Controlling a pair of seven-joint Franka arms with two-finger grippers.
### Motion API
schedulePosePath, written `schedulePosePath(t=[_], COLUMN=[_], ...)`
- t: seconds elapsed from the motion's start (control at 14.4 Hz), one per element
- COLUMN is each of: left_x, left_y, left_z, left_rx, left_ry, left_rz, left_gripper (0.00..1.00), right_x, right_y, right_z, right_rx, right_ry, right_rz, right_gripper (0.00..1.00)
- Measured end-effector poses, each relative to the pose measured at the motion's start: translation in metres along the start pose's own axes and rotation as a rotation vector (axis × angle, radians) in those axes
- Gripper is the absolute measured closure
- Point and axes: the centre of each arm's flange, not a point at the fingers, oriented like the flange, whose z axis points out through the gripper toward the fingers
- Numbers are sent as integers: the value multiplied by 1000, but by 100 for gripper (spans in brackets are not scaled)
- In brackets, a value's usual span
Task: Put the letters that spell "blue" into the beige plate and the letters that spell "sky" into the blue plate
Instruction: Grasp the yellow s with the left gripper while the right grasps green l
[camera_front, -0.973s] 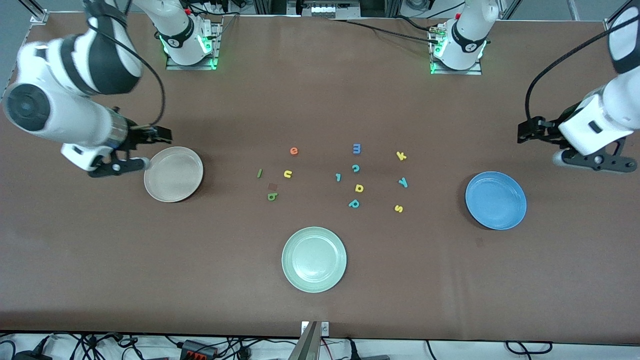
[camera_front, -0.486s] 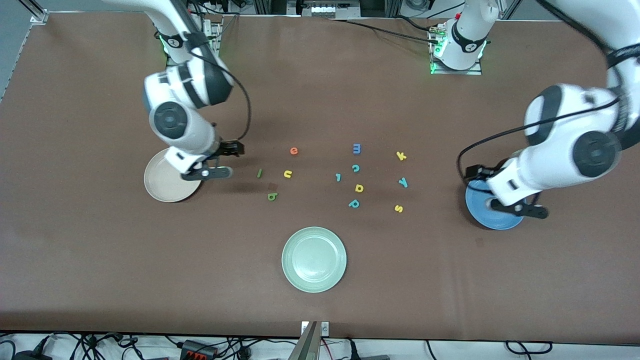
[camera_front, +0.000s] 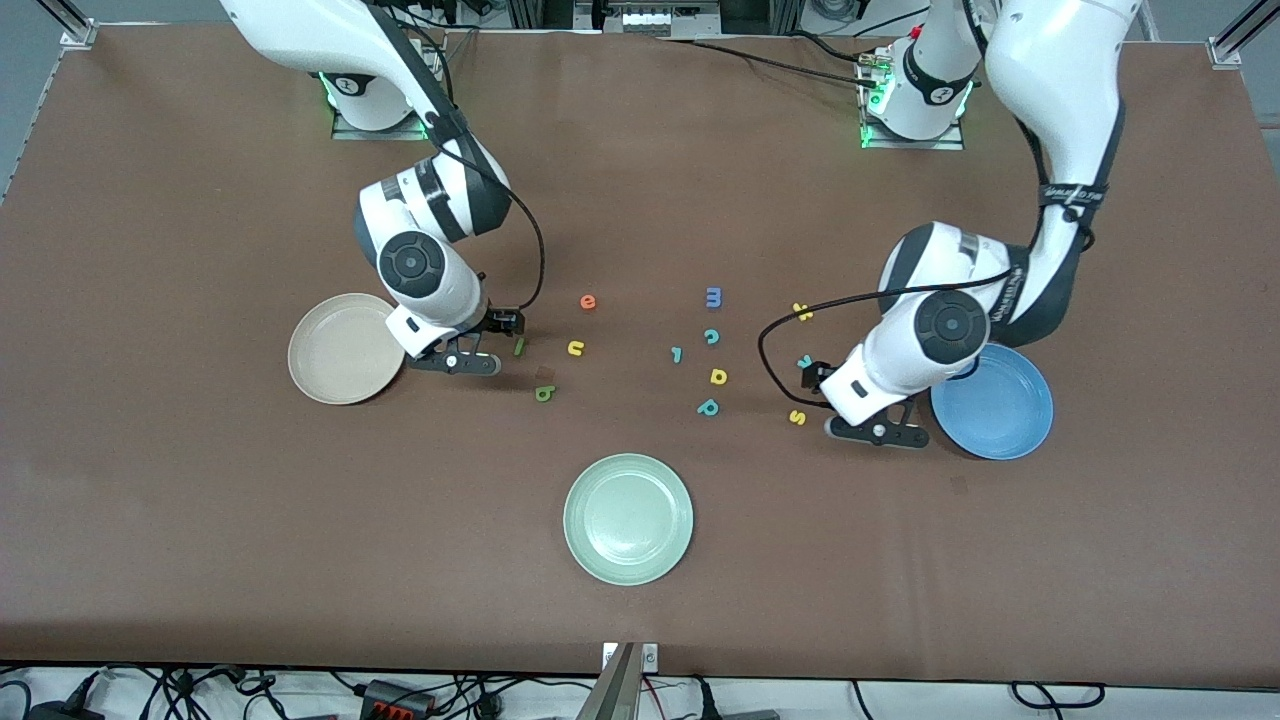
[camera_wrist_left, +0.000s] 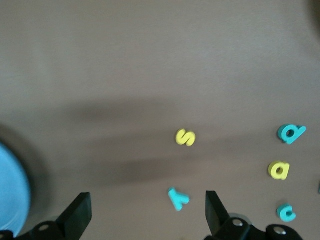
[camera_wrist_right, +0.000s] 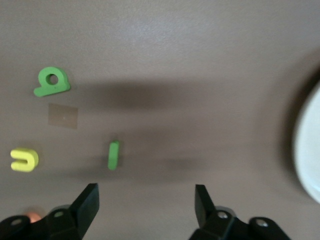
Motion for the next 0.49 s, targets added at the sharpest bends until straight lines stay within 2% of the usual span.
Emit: schedulePosePath(t=[0.28,0.49], left_x=[9,8], left_y=[9,24], left_z=[45,79], left_rx=[-19,-9], left_ry=[43,57], left_rz=[11,52], left_gripper=[0,0], right_x=[-5,-3], right_y=[-22,-23], right_z=[23,28], right_rx=[14,16], right_ry=[29,32], right_rz=[52,59], right_gripper=[17,25])
